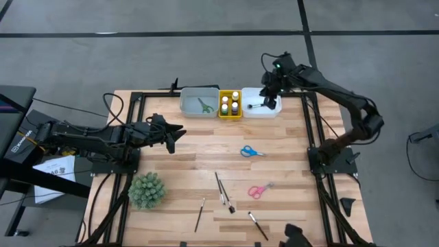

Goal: Pick & Place Paint Supplies
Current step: Put the pink scissors into the gray bin

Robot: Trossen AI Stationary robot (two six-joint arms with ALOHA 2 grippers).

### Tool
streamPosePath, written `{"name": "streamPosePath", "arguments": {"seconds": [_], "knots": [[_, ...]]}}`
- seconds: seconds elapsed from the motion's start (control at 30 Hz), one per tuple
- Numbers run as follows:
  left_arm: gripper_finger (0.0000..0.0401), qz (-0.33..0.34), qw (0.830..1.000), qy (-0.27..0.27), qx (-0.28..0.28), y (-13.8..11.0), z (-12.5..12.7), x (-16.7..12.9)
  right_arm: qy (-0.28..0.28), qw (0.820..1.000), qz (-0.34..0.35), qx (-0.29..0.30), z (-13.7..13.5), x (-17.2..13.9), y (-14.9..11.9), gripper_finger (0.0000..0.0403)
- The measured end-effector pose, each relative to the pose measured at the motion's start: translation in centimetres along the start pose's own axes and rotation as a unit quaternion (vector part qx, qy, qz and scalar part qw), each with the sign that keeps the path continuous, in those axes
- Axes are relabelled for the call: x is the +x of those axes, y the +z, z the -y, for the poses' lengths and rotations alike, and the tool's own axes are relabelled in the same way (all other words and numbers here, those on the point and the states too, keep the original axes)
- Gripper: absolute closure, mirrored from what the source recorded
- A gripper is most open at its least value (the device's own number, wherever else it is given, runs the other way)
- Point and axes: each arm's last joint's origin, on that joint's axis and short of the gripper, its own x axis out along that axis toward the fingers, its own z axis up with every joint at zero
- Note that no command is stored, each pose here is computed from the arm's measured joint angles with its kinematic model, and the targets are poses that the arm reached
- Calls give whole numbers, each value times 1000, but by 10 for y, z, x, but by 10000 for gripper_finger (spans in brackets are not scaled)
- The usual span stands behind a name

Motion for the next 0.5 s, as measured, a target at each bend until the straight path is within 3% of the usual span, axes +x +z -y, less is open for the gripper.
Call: {"name": "streamPosePath", "arguments": {"seconds": [0.27,0.5], "knots": [[261,0,1000,0,1,0,0,0,37,997,2,73,-45,-32,5,351],[261,0,1000,0,1,0,0,0,99,992,-25,74,-98,-40,9,351]]}}
